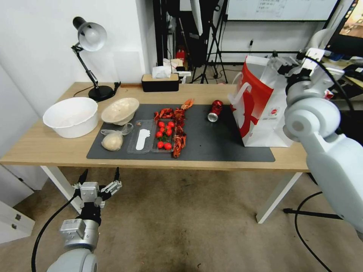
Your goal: Pick up the trash from the table and place it into the takeout bag.
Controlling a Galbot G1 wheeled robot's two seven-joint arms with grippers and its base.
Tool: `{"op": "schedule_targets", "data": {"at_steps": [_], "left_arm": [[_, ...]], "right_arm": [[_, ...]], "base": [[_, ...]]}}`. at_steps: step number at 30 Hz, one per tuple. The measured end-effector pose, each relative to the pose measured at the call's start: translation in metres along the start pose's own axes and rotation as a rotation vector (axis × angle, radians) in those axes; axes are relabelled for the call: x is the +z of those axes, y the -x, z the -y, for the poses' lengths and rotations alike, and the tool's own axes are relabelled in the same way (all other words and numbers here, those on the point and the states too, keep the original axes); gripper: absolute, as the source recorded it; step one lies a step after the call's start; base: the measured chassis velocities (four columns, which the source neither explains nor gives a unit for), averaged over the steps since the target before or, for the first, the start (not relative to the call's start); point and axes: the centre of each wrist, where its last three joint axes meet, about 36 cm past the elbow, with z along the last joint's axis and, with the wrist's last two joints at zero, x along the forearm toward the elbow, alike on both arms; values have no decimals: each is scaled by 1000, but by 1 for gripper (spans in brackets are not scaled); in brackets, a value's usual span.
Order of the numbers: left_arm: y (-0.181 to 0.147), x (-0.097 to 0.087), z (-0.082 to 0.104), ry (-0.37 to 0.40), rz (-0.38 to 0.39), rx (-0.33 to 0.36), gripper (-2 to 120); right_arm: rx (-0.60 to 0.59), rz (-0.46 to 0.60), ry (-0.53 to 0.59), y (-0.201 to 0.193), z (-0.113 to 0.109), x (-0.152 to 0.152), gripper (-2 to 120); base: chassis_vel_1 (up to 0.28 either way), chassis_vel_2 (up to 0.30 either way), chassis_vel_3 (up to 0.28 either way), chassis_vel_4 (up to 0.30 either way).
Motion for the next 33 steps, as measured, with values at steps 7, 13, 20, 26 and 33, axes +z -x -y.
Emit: {"op": "schedule_targets", "data": {"at_steps": [7,13,20,26,33], "left_arm": [[0,0,0,0,1,4,100],[0,0,2,-1,4,7,100],[-1,0,2,-2,4,6,100],[-1,-1,0,0,9,3,100],[-3,0,-2,-5,13,0,100]], "right_arm": [[-354,190,113,-68,6,-4,100],[-586,263,47,-127,17,28,100],[-619,268,-55,-159,19,63,100],[-640,205,-110,-207,28,130,100],[-601,135,-126,-240,35,171,100]], "base": [[0,0,0,0],[0,0,0,0],[0,0,0,0],[0,0,0,0],[0,0,0,0]]}}
